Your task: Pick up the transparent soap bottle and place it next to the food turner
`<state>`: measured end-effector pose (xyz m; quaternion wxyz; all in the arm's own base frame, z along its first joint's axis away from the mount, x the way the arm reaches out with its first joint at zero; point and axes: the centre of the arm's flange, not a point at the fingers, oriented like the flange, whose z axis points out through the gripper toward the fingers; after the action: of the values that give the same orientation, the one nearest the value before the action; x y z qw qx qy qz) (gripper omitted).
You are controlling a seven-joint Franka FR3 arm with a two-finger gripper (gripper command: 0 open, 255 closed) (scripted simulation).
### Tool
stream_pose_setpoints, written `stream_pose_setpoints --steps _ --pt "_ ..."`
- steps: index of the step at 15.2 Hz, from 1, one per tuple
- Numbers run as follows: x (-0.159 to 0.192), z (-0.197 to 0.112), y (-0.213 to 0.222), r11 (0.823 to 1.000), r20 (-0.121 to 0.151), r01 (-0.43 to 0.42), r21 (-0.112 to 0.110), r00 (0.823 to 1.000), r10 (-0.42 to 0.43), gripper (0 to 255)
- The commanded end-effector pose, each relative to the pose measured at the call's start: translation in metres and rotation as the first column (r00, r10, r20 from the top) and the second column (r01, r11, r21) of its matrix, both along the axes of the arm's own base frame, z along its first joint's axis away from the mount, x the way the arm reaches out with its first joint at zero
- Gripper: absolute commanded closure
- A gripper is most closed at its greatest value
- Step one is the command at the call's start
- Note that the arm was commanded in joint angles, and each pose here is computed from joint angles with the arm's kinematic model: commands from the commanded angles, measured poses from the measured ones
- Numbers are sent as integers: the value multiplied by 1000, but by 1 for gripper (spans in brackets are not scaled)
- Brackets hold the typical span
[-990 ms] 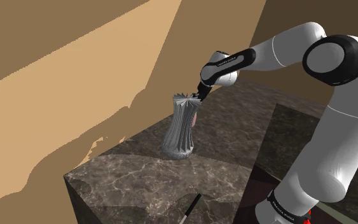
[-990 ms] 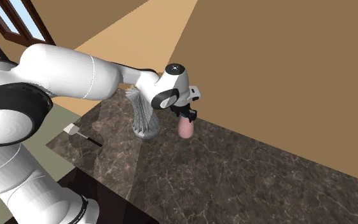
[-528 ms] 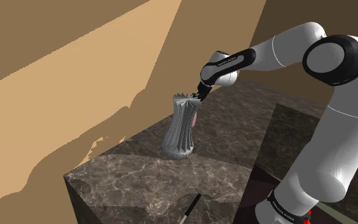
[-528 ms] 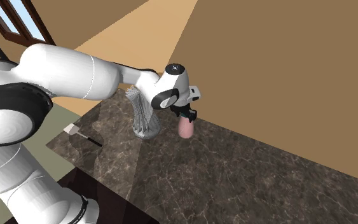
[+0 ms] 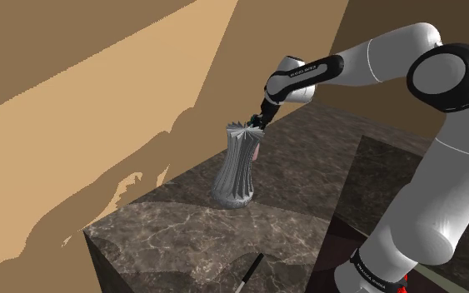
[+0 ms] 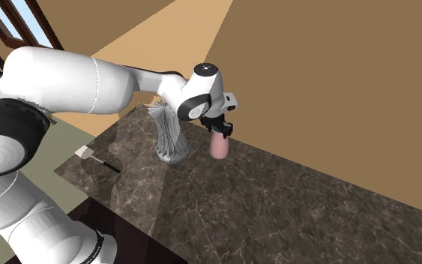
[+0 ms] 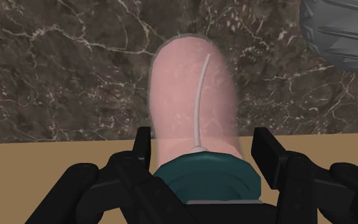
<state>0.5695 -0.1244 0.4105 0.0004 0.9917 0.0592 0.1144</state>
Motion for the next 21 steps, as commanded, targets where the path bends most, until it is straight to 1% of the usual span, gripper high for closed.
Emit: stream_pose_setpoints --steps 1,21 --pt "0 10 0 1000 0 0 0 1000 0 255" --pt "0 115 0 1000 0 0 0 1000 0 255"
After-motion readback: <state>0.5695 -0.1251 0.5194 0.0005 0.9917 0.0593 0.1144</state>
